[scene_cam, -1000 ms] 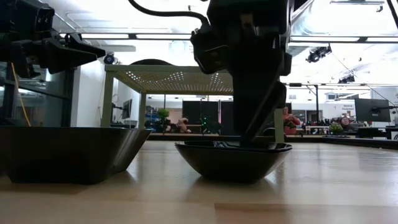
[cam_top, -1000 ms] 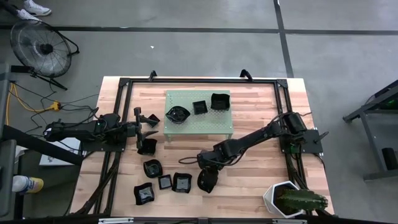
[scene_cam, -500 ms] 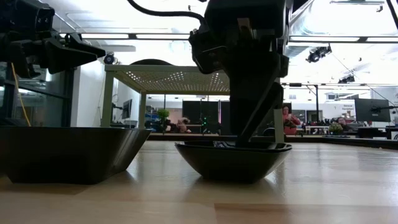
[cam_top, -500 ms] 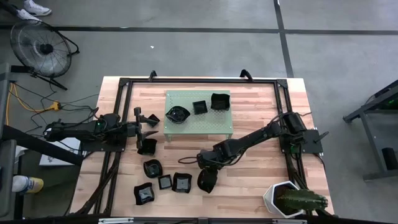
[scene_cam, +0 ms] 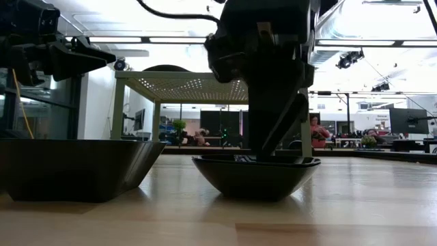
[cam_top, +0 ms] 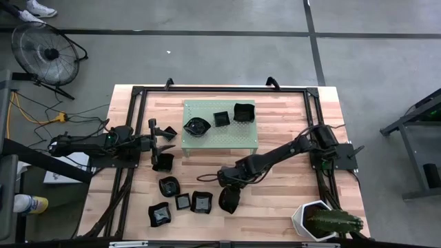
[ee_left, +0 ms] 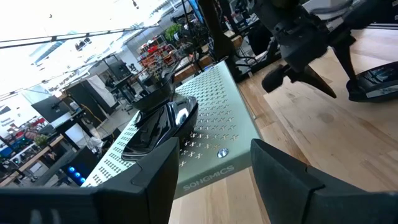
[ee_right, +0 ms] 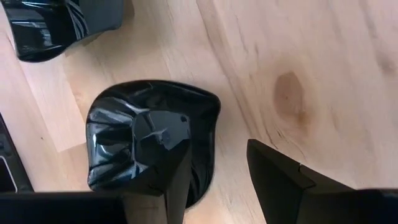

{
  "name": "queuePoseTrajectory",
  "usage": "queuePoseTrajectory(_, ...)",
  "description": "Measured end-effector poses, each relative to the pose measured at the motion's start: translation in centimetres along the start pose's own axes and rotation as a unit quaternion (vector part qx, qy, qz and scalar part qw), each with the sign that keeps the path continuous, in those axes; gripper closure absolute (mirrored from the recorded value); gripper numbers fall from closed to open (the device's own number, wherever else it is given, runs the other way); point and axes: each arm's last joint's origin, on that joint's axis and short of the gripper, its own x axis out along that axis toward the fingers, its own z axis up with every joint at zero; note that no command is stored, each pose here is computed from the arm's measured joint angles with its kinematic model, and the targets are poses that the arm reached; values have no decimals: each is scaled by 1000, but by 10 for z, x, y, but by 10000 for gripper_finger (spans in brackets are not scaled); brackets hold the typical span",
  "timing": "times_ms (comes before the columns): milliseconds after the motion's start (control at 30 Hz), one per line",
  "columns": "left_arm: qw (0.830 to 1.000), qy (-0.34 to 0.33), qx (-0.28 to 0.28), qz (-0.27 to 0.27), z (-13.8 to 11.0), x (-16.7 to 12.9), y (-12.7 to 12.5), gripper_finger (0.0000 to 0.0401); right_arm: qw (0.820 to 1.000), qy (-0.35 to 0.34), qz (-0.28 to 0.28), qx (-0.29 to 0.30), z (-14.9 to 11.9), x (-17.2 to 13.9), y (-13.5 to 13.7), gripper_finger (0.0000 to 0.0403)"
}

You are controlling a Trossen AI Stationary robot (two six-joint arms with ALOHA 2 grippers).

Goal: Pick & Place Mini shaped plates
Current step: Stack the leaf-shaped plate on top of the other leaf-shaped plates on the shelf

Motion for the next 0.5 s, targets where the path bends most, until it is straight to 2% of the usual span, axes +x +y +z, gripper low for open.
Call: queuePoseTrajectory(500, 1000, 0, 0, 0, 0, 0, 0, 208, 1000, 16, 22, -6, 0, 12, 0, 262)
